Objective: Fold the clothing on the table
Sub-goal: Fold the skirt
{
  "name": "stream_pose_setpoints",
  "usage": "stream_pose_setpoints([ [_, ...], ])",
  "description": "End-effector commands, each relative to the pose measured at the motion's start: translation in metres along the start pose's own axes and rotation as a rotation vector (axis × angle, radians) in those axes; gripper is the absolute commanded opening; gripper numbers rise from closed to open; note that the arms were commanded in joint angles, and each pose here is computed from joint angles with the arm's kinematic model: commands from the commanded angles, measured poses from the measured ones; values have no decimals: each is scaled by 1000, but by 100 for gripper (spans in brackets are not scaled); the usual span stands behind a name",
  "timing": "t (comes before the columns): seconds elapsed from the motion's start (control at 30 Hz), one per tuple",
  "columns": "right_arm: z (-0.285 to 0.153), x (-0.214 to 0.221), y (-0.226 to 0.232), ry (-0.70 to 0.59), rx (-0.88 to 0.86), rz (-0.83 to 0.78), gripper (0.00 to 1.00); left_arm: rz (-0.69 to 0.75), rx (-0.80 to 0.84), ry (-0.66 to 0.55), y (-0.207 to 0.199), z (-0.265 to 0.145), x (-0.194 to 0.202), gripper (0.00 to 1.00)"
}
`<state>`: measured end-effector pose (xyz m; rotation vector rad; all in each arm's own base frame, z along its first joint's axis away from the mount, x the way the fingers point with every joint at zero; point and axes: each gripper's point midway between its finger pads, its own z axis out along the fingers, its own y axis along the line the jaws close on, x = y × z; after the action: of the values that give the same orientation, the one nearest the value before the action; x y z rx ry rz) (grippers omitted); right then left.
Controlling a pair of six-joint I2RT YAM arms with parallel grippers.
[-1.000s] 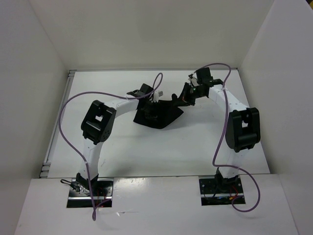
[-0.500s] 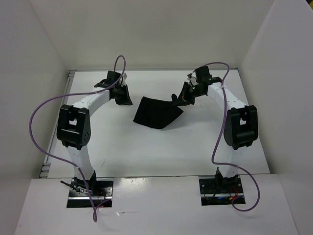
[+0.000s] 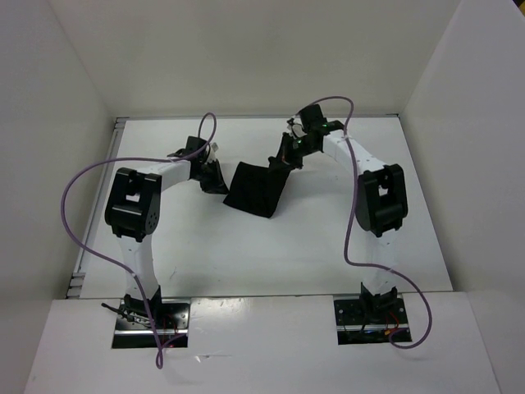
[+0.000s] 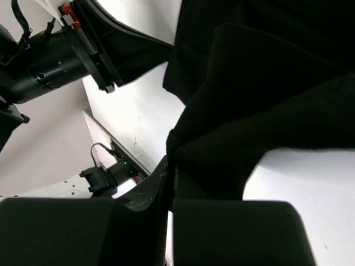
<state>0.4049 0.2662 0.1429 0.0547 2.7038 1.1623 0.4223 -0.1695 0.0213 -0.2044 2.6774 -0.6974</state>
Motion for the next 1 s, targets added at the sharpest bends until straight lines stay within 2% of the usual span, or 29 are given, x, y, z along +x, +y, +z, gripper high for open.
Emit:
stream_pose_setpoints([
  [0.0, 14, -5, 33, 19, -70, -46, 0, -24, 53, 57, -3, 8, 20, 18],
  [0.27, 63, -2, 44, 89, -90, -41, 0, -9, 68, 51, -7, 1, 21, 18],
  [0.67, 100, 16, 60, 165, -106, -59, 0, 0, 68, 51, -8, -2, 21, 17],
  [0.77, 106, 23, 63, 200, -132, -58, 7, -3, 55, 54, -5, -2, 22, 17],
  [0.8, 108, 26, 62, 215, -139, -52, 19, 1, 58, 46, -7, -5, 20, 17],
  [0.87, 105, 30, 68, 242, -172, -41, 26, -3, 50, 29, -4, -8, 15, 17],
  [0.9, 102, 33, 74, 265, -209, -34, 35, 1, 40, 14, -6, -13, 10, 17],
  [0.97, 96, 26, 88, 236, -246, -63, 36, -22, 9, -24, 6, -24, -2, 17],
])
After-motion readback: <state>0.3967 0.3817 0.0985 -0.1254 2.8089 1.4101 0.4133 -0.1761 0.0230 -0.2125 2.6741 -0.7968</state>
